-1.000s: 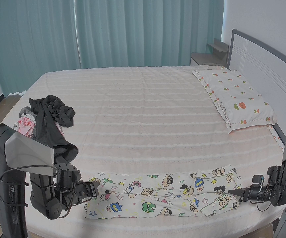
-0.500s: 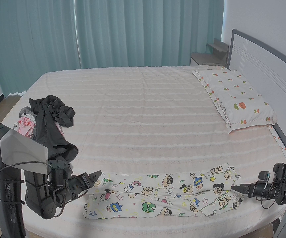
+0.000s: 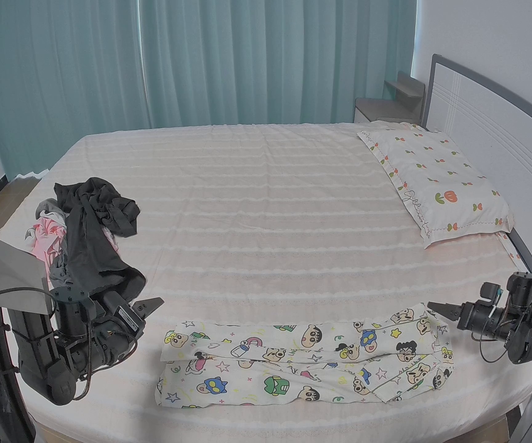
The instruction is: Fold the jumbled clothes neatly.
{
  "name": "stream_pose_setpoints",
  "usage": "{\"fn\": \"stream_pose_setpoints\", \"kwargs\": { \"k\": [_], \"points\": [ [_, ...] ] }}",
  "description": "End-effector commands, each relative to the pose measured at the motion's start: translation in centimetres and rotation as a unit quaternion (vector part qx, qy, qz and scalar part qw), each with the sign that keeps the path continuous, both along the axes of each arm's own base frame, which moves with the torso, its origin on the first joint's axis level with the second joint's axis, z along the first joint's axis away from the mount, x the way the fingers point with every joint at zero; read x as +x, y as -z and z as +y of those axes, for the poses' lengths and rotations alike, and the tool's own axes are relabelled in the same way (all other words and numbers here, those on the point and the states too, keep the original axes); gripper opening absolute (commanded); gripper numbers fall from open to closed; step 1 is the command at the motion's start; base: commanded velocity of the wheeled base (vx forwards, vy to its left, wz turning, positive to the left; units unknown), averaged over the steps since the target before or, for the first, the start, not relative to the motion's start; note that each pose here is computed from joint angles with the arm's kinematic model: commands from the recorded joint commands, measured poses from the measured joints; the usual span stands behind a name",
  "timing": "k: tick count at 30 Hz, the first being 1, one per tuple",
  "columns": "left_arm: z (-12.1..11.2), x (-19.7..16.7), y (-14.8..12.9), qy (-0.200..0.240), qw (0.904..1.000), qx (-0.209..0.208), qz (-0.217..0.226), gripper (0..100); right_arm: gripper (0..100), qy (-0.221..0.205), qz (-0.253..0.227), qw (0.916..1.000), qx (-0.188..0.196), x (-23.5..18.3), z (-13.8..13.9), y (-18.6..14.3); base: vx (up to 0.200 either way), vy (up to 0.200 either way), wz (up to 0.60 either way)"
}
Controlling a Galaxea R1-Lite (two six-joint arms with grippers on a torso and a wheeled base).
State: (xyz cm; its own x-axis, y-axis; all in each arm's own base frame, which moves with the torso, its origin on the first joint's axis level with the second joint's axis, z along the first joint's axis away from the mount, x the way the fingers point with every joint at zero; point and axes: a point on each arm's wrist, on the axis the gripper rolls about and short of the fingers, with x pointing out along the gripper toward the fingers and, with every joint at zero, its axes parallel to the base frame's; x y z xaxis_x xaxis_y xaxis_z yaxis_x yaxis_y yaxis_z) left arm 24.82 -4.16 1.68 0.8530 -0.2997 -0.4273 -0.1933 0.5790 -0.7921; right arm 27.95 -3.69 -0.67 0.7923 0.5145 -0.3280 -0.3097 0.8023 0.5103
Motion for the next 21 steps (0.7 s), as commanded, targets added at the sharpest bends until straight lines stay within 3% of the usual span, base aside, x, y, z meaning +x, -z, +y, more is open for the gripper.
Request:
{"fn": "stream_pose_setpoints", "kwargs": {
  "k": [1,11,21],
  "points": [
    [-0.1,-0.2,-1.1,-0.005,0.9997,-0.019,-0.017,100,100,-0.021,0.001,0.9998,0.000,1.8,1.7,1.7,0.000,0.000,0.00],
    [-0.7,-0.4,-0.8,-0.009,0.9998,-0.015,-0.010,100,100,-0.007,0.029,0.9996,0.003,1.9,0.9,3.7,0.000,0.000,0.00],
    [-0.9,-0.6,-0.7,-0.007,0.9999,-0.013,-0.006,100,100,-0.027,0.039,0.9989,-0.002,0.9,2.1,3.4,0.000,0.000,0.00]
  ]
}}
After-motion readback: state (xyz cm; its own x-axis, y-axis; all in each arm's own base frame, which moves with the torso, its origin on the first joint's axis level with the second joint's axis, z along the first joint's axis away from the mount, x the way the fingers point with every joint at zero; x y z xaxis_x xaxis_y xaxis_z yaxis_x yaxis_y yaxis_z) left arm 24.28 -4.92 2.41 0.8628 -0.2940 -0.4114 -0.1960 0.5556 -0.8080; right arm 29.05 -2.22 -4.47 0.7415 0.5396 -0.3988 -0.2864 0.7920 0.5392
